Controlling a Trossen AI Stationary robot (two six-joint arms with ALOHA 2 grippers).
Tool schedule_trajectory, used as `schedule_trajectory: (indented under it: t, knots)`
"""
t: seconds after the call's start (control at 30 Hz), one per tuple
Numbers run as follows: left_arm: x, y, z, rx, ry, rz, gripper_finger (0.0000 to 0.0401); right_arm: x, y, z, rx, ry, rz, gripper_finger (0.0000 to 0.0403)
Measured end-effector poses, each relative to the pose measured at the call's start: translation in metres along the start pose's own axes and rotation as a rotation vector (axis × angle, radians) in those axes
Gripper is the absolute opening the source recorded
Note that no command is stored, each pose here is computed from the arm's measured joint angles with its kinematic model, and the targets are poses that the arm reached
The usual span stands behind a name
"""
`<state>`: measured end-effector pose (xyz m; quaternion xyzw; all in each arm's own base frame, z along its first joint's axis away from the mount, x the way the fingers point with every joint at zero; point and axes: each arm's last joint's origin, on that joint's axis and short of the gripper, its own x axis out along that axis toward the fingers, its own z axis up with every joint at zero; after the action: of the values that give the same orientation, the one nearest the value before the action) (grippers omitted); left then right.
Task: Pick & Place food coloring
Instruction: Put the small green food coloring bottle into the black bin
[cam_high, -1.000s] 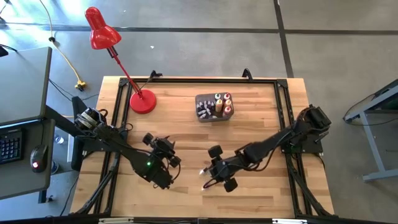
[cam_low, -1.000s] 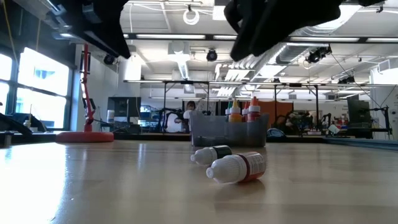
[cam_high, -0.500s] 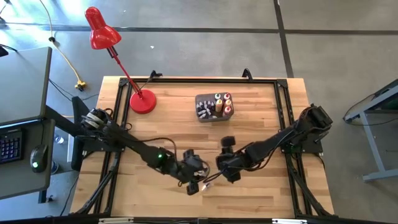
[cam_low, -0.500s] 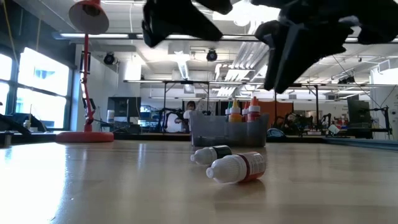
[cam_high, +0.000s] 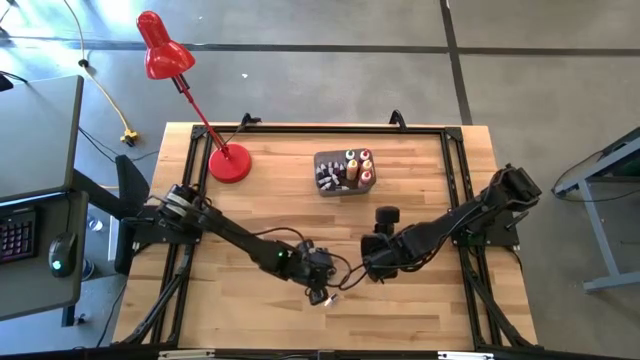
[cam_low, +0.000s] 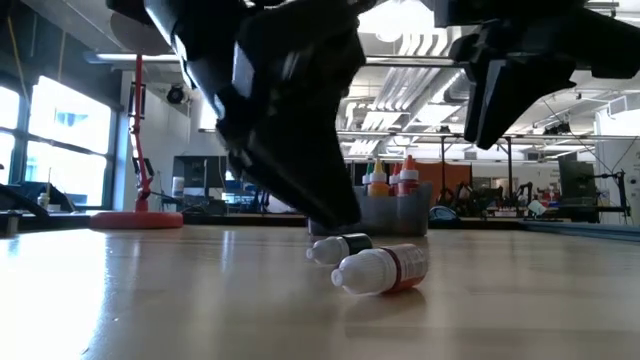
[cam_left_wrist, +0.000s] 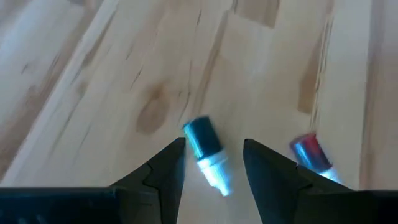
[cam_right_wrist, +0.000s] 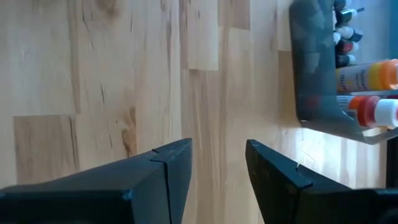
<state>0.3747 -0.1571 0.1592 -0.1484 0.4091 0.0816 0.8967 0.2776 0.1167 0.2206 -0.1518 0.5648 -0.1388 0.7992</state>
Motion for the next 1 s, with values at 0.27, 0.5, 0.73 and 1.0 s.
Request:
schedule_trajectory:
  t: [0.27, 0.5, 0.73, 1.0]
  knots:
    - [0.004, 0.001, -0.004, 0.017, 0.014, 0.023, 0.0158, 0.000, 0.000, -0.002, 0.017, 0.016, 0.005, 0.0145]
    - [0.018, 0.002, -0.011, 0.023, 0.039, 0.029, 0.0158, -0.011, -0.012, -0.011, 0.047, 0.058, -0.039, 0.0145]
    - [0.019, 0.002, -0.012, 0.046, 0.021, 0.058, 0.0158, -0.043, -0.037, -0.022, 0.196, -0.023, -0.035, 0.0145]
    - [0.020, 0.005, -0.011, 0.073, 0.021, 0.061, 0.0135, -0.062, -0.043, -0.018, 0.238, -0.157, 0.096, 0.0145]
